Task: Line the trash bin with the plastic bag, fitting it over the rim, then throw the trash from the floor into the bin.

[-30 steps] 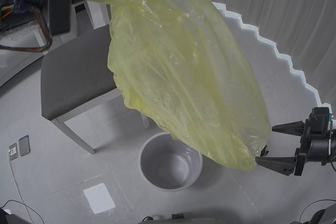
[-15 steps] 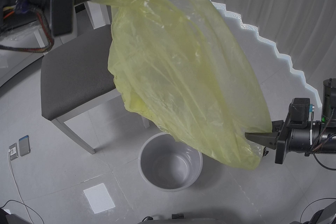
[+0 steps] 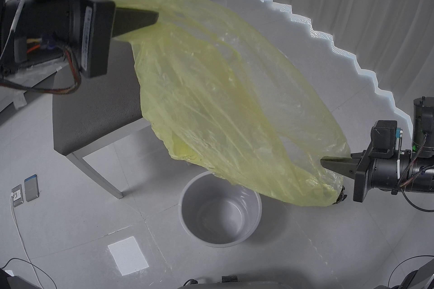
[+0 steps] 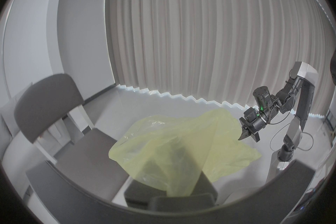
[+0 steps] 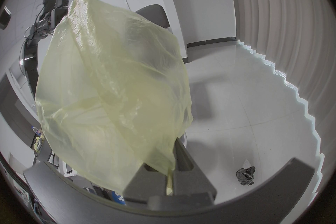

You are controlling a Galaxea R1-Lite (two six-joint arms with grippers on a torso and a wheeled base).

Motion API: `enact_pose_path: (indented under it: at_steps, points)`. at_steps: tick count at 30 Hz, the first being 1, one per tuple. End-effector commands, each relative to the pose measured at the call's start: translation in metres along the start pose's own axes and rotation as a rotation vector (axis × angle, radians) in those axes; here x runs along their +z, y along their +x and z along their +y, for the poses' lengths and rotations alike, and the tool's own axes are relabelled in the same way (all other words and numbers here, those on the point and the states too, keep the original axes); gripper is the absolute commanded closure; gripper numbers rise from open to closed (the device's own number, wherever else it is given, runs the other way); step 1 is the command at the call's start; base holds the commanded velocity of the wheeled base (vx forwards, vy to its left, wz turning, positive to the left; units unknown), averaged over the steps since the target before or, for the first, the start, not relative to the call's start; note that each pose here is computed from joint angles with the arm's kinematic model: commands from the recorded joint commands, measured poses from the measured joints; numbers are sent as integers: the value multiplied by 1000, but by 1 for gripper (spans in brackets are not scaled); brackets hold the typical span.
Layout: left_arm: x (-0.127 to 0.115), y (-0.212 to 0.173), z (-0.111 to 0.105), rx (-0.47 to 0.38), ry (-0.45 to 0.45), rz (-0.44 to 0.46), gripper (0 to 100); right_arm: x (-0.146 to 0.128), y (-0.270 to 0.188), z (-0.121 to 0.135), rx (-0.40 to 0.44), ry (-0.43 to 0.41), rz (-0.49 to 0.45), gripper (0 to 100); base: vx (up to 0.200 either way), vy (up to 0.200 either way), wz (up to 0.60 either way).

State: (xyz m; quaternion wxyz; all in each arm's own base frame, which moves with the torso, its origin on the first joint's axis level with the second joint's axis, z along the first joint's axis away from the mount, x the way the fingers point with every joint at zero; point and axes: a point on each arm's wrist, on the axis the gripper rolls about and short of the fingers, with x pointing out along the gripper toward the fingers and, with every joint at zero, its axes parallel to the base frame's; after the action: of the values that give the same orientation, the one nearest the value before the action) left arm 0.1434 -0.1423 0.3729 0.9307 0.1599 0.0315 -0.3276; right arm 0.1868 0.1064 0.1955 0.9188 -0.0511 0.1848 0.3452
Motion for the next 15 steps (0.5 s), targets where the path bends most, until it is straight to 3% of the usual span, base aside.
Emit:
enact_pose_path:
  at_steps: [1, 8, 9, 15]
  points:
    - [-20, -15, -4, 0, -80, 32, 100, -3, 8, -5, -39, 13, 26, 100, 0, 0, 0]
    - [-47, -40, -6, 22, -113, 69, 100, -7, 16, -7, -62, 26, 59, 100, 0, 0, 0]
    - [-52, -44, -6, 37, -182, 40, 100, -10, 22, -8, -78, 44, 78, 100, 0, 0, 0]
    - [-69, -27, 4, 140, -309, 66, 100, -14, 27, -10, -103, 88, 93, 100, 0, 0, 0]
